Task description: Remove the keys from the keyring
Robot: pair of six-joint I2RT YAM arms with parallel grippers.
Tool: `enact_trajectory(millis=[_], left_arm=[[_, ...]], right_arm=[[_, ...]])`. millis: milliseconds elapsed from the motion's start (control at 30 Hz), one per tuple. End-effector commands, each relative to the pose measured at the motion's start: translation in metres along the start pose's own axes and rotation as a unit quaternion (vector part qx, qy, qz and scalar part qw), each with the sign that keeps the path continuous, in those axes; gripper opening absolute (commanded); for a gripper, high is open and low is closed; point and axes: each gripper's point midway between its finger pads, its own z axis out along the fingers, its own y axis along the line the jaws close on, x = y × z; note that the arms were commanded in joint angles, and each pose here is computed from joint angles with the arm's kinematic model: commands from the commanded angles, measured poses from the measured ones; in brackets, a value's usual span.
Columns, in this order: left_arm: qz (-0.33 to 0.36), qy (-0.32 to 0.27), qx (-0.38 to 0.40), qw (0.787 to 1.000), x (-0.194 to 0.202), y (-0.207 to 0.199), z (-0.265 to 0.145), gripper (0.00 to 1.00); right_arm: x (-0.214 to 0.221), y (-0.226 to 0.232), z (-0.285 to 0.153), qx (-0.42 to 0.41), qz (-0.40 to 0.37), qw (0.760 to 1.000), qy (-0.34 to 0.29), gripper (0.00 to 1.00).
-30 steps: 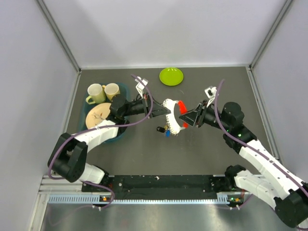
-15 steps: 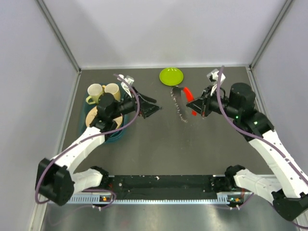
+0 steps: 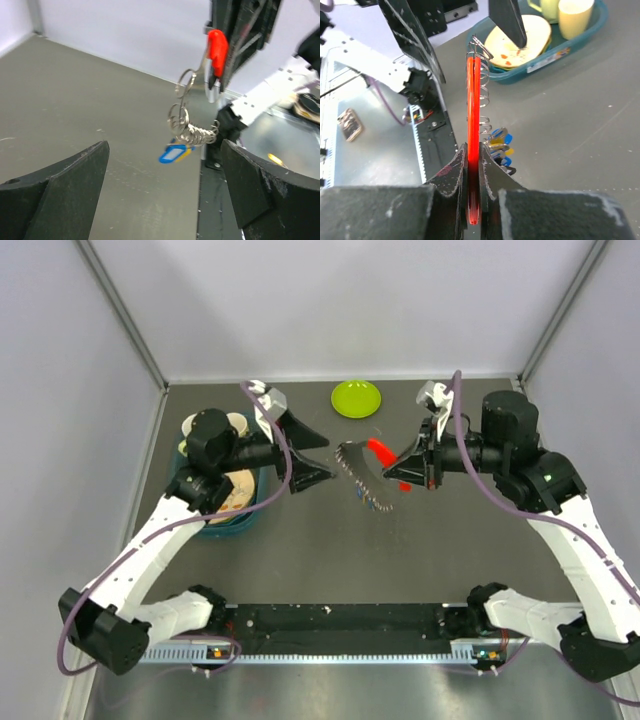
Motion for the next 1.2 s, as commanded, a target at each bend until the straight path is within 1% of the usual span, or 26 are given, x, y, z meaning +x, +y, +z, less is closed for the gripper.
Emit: enact_trajectory(millis=[0, 133, 367, 467, 500, 567, 600, 633, 700, 733, 767, 900, 1000, 1067, 1100, 1133, 1167], left_arm=[[0.016, 0.023, 0.096, 0.995, 0.009, -0.045, 0.013, 0.98], [0.007, 0.029, 0.111, 0.993, 0.018, -0.057, 0.026, 0.97], [-0.028, 0.038, 0.144, 0.988, 0.026, -0.061, 0.037, 0.87], [-0.037, 0.032, 0.160, 0.986, 0.025, -0.066, 0.038, 0.76], [-0.046, 0.032, 0.163, 0.985, 0.026, -0.067, 0.038, 0.67], [-0.047, 0.030, 0.173, 0.983, 0.025, -0.069, 0.038, 0.60], [-0.052, 0.031, 0.173, 0.983, 0.025, -0.068, 0.039, 0.55], [-0.053, 0.032, 0.176, 0.982, 0.026, -0.068, 0.040, 0.44], [-0.057, 0.037, 0.185, 0.980, 0.026, -0.071, 0.039, 0.27], [-0.060, 0.039, 0.189, 0.979, 0.026, -0.072, 0.039, 0.16], [-0.062, 0.040, 0.189, 0.979, 0.026, -0.072, 0.039, 0.00], [-0.081, 0.047, 0.187, 0.978, 0.029, -0.072, 0.039, 0.00], [-0.095, 0.041, 0.156, 0.982, 0.028, -0.064, 0.042, 0.00], [-0.103, 0.032, 0.136, 0.985, 0.024, -0.059, 0.044, 0.00], [-0.111, 0.029, 0.128, 0.985, 0.023, -0.056, 0.045, 0.00], [-0.112, 0.022, 0.119, 0.986, 0.020, -0.055, 0.045, 0.00], [-0.116, 0.014, 0.102, 0.988, 0.018, -0.049, 0.047, 0.00]], right_arm=[[-0.022, 0.037, -0.008, -0.084, -0.041, 0.995, -0.023, 0.00], [-0.020, 0.043, -0.003, -0.103, -0.039, 0.994, -0.017, 0.00], [-0.018, 0.053, -0.001, -0.129, -0.044, 0.991, -0.015, 0.00], [-0.017, 0.054, -0.002, -0.132, -0.045, 0.990, -0.016, 0.00], [-0.016, 0.053, -0.001, -0.132, -0.045, 0.990, -0.015, 0.00], [-0.014, 0.054, 0.000, -0.137, -0.044, 0.990, -0.014, 0.00], [-0.013, 0.054, 0.000, -0.140, -0.043, 0.989, -0.011, 0.00], [-0.012, 0.053, 0.001, -0.140, -0.043, 0.989, -0.011, 0.00], [-0.008, 0.051, 0.003, -0.139, -0.038, 0.990, -0.006, 0.00], [-0.007, 0.049, 0.004, -0.133, -0.037, 0.990, -0.005, 0.00], [-0.006, 0.047, 0.005, -0.131, -0.035, 0.991, -0.004, 0.00], [-0.008, 0.041, 0.008, -0.117, -0.032, 0.993, -0.003, 0.00], [-0.014, 0.031, 0.011, -0.085, -0.018, 0.996, -0.006, 0.00], [-0.017, 0.015, 0.011, -0.031, -0.009, 0.999, -0.014, 0.18], [-0.017, 0.009, 0.010, -0.008, 0.005, 1.000, -0.017, 0.24], [-0.018, -0.002, 0.009, 0.026, 0.008, 0.999, -0.025, 0.35], [-0.022, -0.001, 0.002, 0.040, 0.004, 0.998, -0.041, 0.40]])
